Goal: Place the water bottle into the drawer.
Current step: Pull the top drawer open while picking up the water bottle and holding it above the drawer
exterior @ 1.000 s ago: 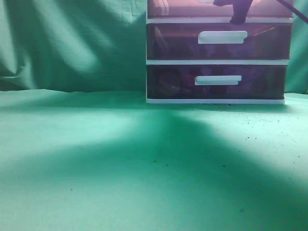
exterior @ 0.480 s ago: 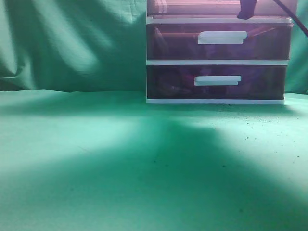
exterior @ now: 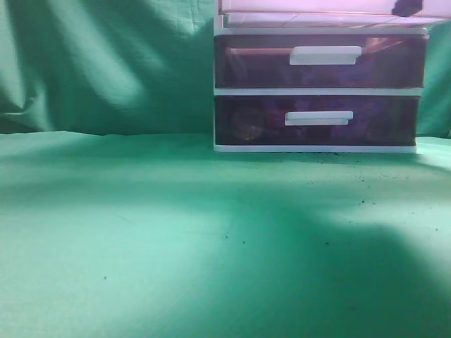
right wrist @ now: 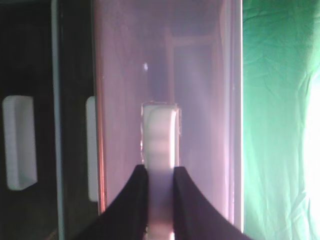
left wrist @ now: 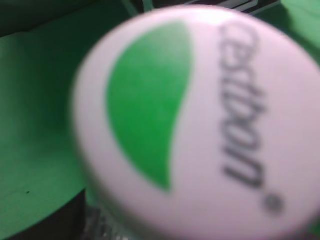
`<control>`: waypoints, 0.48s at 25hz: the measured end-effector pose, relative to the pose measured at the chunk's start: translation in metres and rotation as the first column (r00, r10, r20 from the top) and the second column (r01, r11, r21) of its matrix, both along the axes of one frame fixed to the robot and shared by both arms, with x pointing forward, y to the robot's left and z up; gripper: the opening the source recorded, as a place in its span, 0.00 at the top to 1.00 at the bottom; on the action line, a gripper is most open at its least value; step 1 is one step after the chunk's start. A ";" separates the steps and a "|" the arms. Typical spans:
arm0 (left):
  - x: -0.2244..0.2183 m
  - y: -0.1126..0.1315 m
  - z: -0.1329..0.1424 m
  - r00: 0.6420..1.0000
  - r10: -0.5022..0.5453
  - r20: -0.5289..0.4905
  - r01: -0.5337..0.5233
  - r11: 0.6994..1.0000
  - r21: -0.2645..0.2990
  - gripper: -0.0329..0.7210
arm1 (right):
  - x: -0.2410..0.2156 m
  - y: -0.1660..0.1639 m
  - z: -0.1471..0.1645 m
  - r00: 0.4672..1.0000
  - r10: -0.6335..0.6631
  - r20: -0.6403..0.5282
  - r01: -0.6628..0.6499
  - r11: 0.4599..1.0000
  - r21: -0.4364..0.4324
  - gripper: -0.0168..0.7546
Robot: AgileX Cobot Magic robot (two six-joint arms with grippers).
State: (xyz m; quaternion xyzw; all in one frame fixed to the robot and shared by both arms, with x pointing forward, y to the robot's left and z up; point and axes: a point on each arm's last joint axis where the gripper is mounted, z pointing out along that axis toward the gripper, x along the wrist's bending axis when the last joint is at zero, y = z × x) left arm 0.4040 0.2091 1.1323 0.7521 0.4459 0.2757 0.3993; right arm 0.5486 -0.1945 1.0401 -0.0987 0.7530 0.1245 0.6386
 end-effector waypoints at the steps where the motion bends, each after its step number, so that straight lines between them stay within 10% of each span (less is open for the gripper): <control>1: 0.000 -0.001 0.001 1.000 -0.002 0.001 0.002 1.000 -0.014 0.58 | -0.005 -0.002 0.000 1.000 0.000 0.002 0.000 1.000 0.001 0.85; 12: 0.001 -0.011 0.016 0.998 -0.020 0.061 0.033 0.973 -0.230 0.58 | -0.030 0.000 -0.010 1.000 0.015 -0.014 -0.015 1.000 0.025 0.85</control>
